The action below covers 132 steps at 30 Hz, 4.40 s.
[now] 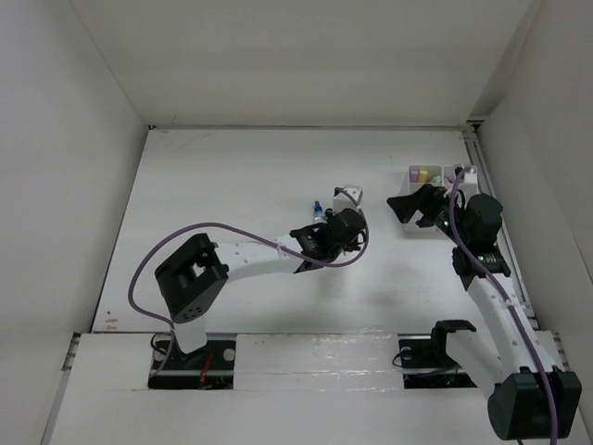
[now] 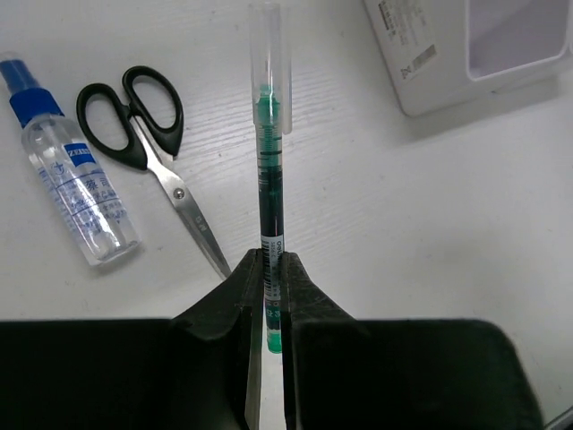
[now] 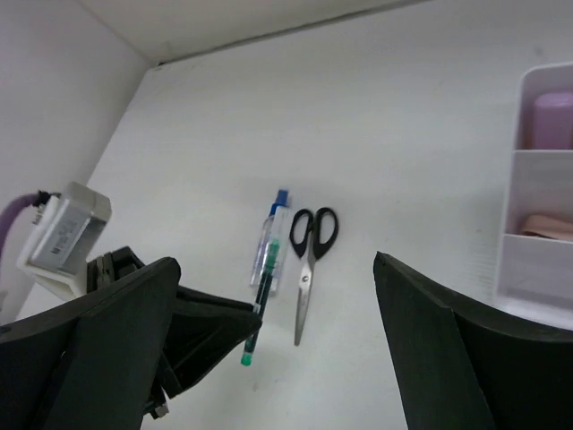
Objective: Sort the stationery into containers
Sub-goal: Pick up the pen from the center of the board, then place the pen in the storage box.
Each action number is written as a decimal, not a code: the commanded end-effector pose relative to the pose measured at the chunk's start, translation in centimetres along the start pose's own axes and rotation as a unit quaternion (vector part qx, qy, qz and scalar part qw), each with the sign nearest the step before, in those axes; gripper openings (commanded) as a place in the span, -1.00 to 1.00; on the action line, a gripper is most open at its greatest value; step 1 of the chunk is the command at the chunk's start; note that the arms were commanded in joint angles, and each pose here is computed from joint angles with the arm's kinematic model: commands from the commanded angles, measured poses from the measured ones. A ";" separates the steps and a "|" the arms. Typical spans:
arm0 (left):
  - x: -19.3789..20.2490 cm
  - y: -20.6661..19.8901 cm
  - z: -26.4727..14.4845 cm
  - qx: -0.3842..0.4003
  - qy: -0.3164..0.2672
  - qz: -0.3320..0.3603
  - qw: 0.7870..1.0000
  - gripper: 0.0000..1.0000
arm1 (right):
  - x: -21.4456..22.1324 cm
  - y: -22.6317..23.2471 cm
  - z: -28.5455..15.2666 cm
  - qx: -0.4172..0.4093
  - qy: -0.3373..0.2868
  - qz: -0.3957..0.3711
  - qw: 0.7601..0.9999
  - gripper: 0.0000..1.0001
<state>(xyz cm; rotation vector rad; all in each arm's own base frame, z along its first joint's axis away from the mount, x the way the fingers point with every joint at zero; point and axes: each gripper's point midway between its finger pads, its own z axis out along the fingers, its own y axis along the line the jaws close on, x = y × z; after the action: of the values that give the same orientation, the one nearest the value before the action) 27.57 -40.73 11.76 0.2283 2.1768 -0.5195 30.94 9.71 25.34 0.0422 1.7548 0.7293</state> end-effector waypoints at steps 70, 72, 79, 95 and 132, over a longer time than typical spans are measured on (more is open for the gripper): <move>-3.4 11.1 -22.8 -0.033 -0.023 -0.016 0.999 0.98 | -16.5 -17.0 3.4 0.053 -0.292 -0.164 0.941 -1.00; -3.0 10.9 -22.4 -0.035 -0.013 -0.012 0.999 0.98 | -16.6 -17.6 3.4 0.056 -0.288 -0.162 0.942 -1.00; -2.9 10.9 -22.2 -0.038 -0.010 -0.009 0.999 0.98 | -16.8 -20.0 4.6 0.064 -0.267 -0.172 0.946 -1.00; -3.3 10.8 -22.6 -0.030 -0.019 -0.011 0.999 0.98 | -14.7 -22.8 5.8 0.070 -0.241 -0.147 0.957 -1.00; -3.3 10.8 -22.6 -0.030 -0.019 -0.011 0.999 0.98 | -12.4 -23.7 6.8 0.051 -0.219 -0.111 0.968 -1.00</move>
<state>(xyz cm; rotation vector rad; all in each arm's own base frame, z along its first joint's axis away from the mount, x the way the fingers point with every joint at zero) 16.83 -20.90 22.80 0.1731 2.1920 -0.4439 48.61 -11.18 21.05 0.1353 1.4188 0.4317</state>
